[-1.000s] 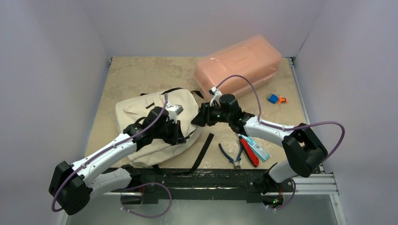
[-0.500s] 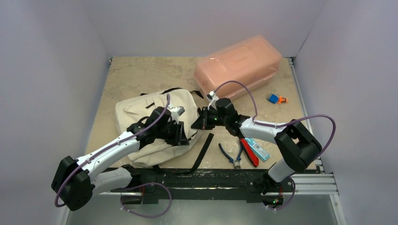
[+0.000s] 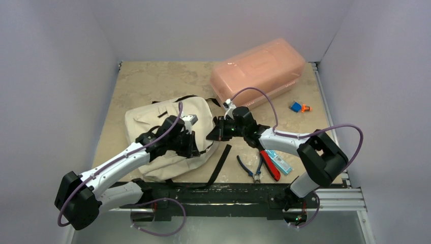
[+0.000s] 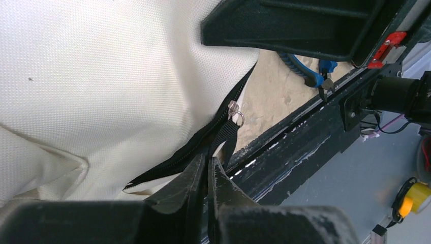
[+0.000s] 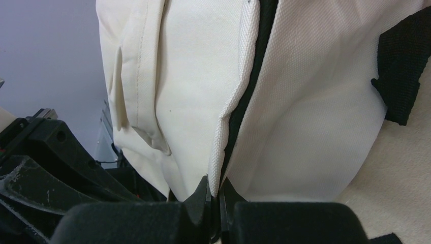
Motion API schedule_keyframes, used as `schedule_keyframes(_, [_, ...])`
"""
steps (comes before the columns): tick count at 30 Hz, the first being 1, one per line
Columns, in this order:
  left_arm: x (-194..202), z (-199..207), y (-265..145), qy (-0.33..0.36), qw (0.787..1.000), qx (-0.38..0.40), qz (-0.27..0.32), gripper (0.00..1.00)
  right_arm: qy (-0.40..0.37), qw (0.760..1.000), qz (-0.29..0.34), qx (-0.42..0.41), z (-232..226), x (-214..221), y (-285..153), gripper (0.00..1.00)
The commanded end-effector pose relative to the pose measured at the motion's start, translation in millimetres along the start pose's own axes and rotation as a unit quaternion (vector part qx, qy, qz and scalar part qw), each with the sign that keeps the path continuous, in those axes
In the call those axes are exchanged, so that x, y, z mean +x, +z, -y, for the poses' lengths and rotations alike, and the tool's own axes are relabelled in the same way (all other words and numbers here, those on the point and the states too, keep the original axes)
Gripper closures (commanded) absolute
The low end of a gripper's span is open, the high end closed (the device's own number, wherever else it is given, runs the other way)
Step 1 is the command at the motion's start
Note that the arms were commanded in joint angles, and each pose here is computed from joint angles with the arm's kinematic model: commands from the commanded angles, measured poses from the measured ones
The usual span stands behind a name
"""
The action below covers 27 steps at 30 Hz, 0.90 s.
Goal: Pack the student bag
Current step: Zip the student bag at the center of the board.
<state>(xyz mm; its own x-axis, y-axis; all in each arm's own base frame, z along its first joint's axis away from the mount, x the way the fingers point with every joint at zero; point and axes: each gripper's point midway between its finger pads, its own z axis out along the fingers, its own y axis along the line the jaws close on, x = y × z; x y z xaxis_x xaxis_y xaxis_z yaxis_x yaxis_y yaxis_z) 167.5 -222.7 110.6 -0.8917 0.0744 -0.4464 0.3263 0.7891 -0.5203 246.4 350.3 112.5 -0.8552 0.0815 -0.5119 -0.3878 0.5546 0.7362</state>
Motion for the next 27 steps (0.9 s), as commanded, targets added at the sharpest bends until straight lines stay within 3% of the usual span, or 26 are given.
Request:
schedule_keyframes(1, [-18, 7, -10, 0.021, 0.999, -0.005, 0.033, 1.0, -0.024, 0.999, 0.005, -0.025, -22, -9, 4, 1.0])
schedule_keyframes(4, [-18, 0, -9, 0.01, 0.999, -0.024, 0.032, 1.0, -0.024, 1.0, 0.006, -0.019, -21, -10, 5, 1.0])
schedule_keyframes(8, [-2, -33, -13, -0.04, 0.992, -0.115, 0.014, 1.0, -0.015, 1.0, 0.025, -0.002, -15, -14, 2, 1.0])
schedule_keyframes(12, [44, -70, -21, -0.094, 0.974, -0.199, -0.042, 1.0, -0.007, 0.997, 0.078, 0.007, -9, -26, -12, 1.0])
schedule_keyframes(17, [91, -83, -25, -0.162, 0.965, -0.199, -0.06, 1.0, -0.006, 0.993, 0.117, 0.014, -5, -42, -22, 1.0])
schedule_keyframes(22, [82, -83, -45, -0.186, 0.958, -0.217, -0.022, 1.0, -0.044, 0.993, 0.105, 0.01, -8, -48, -16, 1.0])
schedule_keyframes(25, [59, -75, -52, -0.174, 0.963, -0.206, 0.018, 1.0, -0.078, 0.995, 0.065, -0.013, -14, -38, -10, 1.0])
schedule_keyframes(26, [50, -70, -54, -0.167, 0.966, -0.197, 0.028, 0.9, -0.089, 0.995, 0.05, -0.021, -15, -31, -9, 1.0])
schedule_keyframes(27, [42, -64, -58, -0.161, 0.968, -0.19, 0.035, 0.71, -0.109, 0.993, 0.038, -0.017, -12, -26, -8, 1.0])
